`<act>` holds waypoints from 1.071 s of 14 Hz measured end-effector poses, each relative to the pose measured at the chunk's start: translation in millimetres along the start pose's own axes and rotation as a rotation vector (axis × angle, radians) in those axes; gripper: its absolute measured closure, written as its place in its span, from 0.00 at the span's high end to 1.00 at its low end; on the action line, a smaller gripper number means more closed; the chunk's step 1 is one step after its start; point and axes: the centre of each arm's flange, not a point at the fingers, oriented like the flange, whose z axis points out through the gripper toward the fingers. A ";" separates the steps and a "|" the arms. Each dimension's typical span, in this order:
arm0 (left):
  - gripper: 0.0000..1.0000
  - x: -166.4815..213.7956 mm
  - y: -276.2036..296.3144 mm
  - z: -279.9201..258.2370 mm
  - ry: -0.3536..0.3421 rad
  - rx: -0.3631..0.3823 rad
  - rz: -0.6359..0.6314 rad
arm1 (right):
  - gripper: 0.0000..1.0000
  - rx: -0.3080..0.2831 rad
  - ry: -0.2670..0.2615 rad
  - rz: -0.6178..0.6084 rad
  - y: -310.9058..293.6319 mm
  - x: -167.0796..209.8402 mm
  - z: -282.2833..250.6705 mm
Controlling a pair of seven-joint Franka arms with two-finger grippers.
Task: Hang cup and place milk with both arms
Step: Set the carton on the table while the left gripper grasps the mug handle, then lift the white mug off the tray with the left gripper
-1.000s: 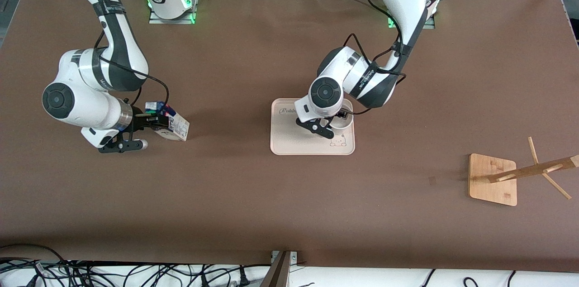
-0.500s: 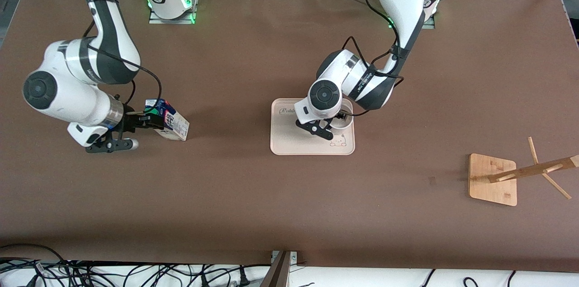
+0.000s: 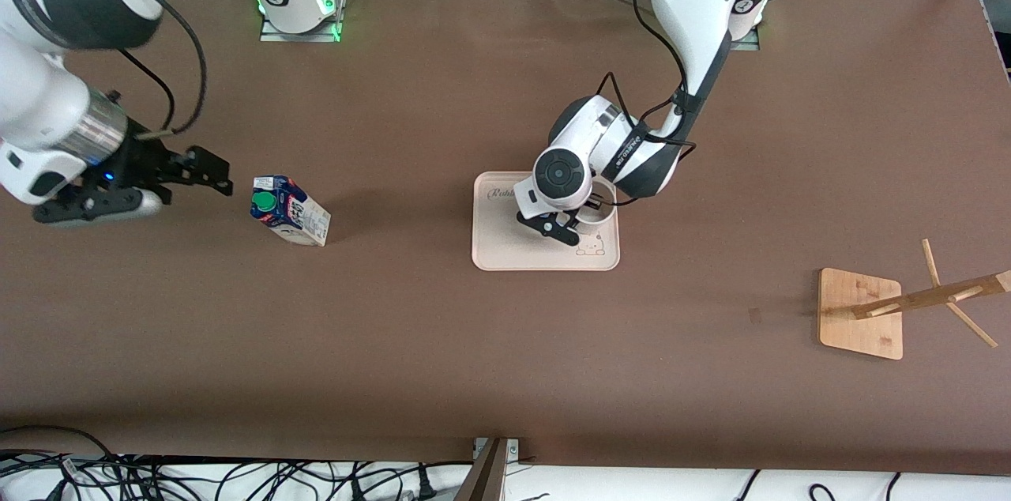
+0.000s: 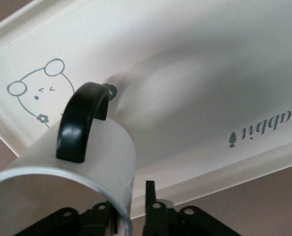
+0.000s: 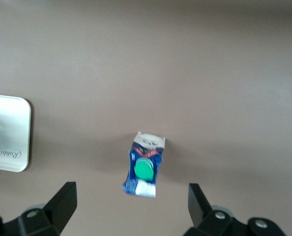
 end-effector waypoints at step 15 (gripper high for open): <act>0.06 -58.4 -193.2 -275.1 0.348 -0.080 -0.282 | 1.00 -0.080 -0.018 -0.010 9.2 -14.6 -20.8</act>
